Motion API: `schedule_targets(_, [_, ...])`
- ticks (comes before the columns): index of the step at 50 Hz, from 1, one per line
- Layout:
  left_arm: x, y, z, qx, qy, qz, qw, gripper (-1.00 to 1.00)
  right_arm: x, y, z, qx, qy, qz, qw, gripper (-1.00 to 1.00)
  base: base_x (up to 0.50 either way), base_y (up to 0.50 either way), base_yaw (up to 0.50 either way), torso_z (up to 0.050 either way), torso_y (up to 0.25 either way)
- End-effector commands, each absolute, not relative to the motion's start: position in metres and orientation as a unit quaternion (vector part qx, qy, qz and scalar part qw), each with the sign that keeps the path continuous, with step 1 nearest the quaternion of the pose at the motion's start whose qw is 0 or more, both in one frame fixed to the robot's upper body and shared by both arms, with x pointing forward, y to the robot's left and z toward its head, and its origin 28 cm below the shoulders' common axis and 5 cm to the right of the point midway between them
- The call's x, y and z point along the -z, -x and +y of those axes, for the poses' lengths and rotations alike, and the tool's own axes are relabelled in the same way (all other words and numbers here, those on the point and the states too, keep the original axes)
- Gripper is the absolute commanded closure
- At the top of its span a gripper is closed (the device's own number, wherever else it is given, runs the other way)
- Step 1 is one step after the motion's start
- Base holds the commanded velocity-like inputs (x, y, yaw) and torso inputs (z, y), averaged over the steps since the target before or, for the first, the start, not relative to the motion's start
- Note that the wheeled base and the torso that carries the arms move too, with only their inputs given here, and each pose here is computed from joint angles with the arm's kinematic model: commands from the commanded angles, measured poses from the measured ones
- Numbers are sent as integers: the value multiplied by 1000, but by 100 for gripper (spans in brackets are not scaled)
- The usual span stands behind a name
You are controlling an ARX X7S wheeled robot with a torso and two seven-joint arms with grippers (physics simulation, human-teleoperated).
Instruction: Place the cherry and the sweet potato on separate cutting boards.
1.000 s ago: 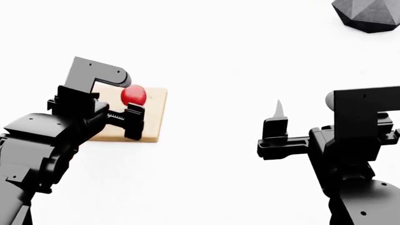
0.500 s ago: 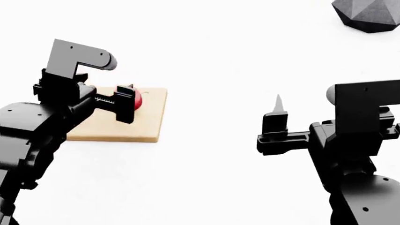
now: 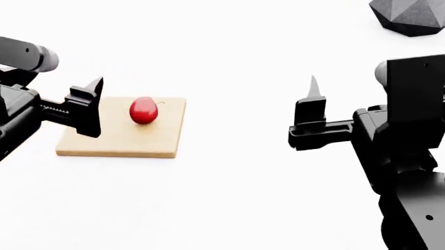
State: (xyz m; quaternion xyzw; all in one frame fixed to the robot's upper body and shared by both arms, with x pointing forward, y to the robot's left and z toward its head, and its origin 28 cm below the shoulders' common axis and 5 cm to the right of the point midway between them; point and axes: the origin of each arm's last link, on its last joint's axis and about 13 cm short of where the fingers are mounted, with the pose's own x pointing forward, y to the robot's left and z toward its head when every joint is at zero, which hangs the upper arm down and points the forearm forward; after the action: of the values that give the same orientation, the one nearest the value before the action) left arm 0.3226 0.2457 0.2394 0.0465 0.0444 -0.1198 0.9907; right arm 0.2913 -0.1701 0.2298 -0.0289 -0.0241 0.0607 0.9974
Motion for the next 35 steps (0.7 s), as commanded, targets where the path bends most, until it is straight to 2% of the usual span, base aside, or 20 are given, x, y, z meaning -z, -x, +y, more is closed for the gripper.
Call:
schedule_targets(1, [-254,-273,253,128,-77,35,988,-100,-263,-268,-171,-72,36,-44,996,-100,0,0,0,0,0])
schedule_targets(17, [-302,-250,242,149,-78,-3,986,-100,-295,-243,-169,-97,37,-67,992,-100,0,0,0,0,0])
schedule_targets(23, [-320,-240,240,161,-89,-21,983,-100,-311,-242,-168,-100,46,-81,991,-100,0,0,0,0,0])
schedule_targets(35, [-349,-243,244,150,-121,-49,980,-100,-343,-249,-171,-104,56,-121,986,-100,0,0,0,0,0])
